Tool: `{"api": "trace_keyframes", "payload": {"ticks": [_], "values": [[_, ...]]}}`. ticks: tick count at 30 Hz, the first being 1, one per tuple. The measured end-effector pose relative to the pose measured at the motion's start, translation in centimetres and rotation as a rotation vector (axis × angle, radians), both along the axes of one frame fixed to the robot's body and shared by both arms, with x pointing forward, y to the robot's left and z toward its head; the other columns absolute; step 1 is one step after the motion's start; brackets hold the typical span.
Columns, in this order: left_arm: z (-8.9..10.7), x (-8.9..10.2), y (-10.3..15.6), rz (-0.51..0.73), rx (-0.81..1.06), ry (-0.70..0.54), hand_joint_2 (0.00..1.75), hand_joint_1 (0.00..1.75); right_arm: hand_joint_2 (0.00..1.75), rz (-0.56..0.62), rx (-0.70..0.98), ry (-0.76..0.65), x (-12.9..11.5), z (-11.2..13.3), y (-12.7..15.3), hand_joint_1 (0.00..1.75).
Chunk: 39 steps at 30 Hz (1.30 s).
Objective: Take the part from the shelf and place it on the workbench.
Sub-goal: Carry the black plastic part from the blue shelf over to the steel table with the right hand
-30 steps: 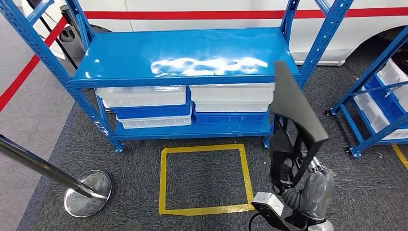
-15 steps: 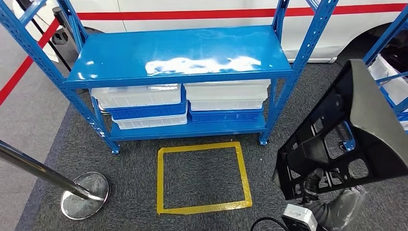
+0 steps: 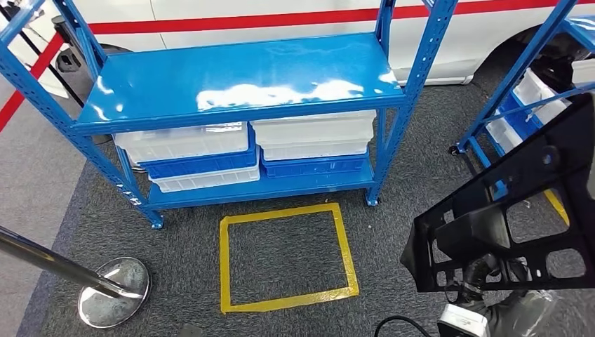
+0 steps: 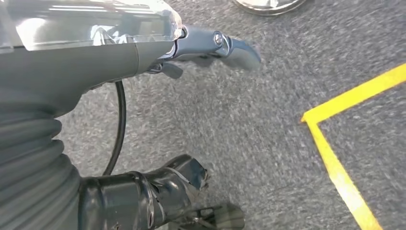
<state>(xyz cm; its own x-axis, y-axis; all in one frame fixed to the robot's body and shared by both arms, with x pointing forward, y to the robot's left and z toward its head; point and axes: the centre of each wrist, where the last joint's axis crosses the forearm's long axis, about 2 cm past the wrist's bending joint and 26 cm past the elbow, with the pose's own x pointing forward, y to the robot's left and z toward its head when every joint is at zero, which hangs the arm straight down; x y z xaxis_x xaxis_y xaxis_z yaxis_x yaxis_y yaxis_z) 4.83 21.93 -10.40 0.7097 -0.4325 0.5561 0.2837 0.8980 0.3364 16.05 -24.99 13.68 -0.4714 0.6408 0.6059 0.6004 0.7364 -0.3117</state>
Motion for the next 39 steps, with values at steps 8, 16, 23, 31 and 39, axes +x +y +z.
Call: {"api": "trace_keyframes", "payload": {"ticks": [8, 16, 23, 31, 39], "values": [[0.0, 0.0, -0.3, 0.006, -0.006, 0.0, 1.75, 0.0, 1.75, -0.02, 0.024, 0.01, -0.4, -0.2, -0.4, 1.75], [0.1, 0.0, -0.5, 0.015, -0.006, 0.003, 1.75, 0.0, 1.75, -0.031, 0.084, 0.016, -0.9, -0.5, -0.7, 1.75], [0.1, -0.1, -0.6, 0.02, -0.007, 0.005, 1.75, 0.0, 1.75, -0.041, 0.108, 0.024, -1.1, -0.7, -0.6, 1.75], [0.1, -0.2, -0.6, 0.023, -0.005, 0.009, 1.75, 0.0, 1.75, -0.046, 0.129, 0.027, -1.3, -0.8, -0.6, 1.75], [0.1, -0.3, -0.9, 0.028, -0.007, 0.012, 1.75, 0.0, 1.75, -0.051, 0.134, 0.037, -1.6, -1.0, -0.7, 1.75]]}}
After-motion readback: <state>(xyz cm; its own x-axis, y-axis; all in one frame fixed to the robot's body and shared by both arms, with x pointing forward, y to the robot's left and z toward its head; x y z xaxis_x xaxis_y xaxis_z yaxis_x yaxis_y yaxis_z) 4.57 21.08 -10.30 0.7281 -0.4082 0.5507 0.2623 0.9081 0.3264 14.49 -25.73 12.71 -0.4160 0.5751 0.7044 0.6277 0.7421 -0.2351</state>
